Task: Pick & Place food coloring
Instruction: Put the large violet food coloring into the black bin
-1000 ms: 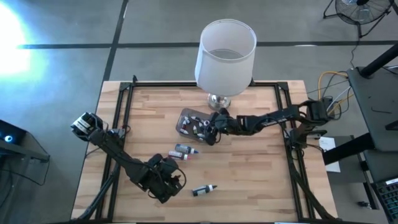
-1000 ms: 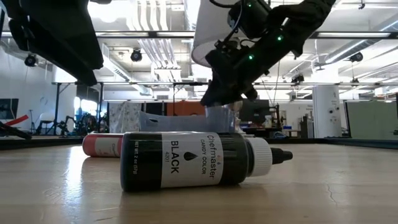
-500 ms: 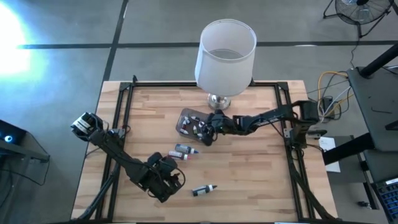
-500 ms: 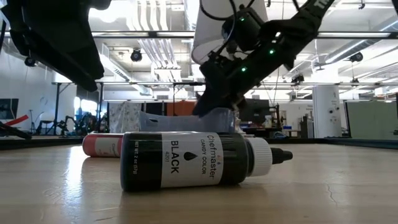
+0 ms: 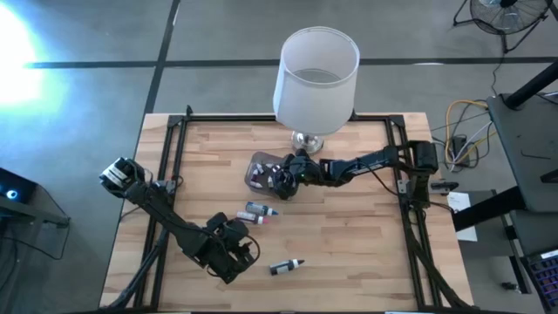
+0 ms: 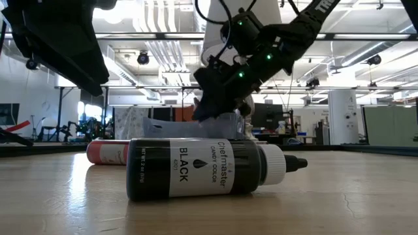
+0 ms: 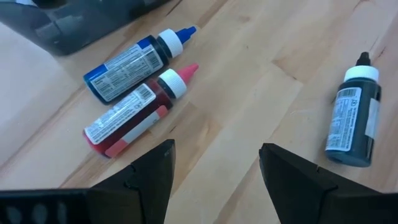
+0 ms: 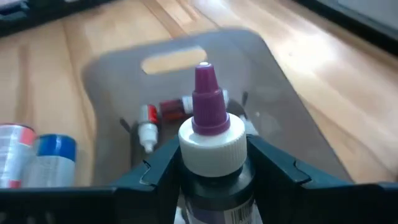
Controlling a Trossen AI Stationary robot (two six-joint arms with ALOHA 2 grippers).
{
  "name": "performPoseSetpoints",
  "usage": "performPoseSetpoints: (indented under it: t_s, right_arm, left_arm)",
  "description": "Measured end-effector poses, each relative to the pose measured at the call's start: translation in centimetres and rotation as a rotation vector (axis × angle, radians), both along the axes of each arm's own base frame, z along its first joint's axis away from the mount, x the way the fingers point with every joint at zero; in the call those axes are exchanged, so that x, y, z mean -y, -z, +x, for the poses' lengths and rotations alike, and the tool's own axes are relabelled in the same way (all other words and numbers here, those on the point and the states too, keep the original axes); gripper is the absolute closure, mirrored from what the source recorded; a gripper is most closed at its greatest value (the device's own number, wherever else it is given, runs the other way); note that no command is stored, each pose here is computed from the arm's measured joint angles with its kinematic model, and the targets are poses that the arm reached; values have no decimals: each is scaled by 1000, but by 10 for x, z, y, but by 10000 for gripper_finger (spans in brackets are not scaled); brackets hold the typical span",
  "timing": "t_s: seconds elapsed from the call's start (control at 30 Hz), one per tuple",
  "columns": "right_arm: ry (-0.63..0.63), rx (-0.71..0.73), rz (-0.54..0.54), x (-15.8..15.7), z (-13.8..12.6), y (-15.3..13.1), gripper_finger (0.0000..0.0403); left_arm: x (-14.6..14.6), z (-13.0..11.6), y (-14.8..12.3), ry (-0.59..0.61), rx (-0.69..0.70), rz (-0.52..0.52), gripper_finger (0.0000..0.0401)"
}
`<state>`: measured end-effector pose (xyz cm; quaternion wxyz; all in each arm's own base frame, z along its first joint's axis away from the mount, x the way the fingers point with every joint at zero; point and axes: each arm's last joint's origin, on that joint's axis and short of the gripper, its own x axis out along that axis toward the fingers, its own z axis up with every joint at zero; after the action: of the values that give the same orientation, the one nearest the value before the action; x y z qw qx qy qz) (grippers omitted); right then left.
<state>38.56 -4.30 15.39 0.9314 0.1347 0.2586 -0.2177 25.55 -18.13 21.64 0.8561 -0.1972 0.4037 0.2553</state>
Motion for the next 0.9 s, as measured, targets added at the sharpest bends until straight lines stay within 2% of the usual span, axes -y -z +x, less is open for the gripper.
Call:
performPoseSetpoints:
  t_s: [0.17,0.4,0.63,0.9]
  right_arm:
    - [26,-5,33,-1,-2,12,251]
    - [7,102,23,-5,5,10,250]
    - [51,73,-33,-12,-2,18,248]
    - [42,117,-57,-32,-11,26,248]
  left_arm:
    - [-1,-1,0,5,-16,15,191]
    - [-1,-2,1,10,-30,12,191]
    - [0,-3,2,28,-68,-33,191]
    - [1,-3,2,46,-76,-29,191]
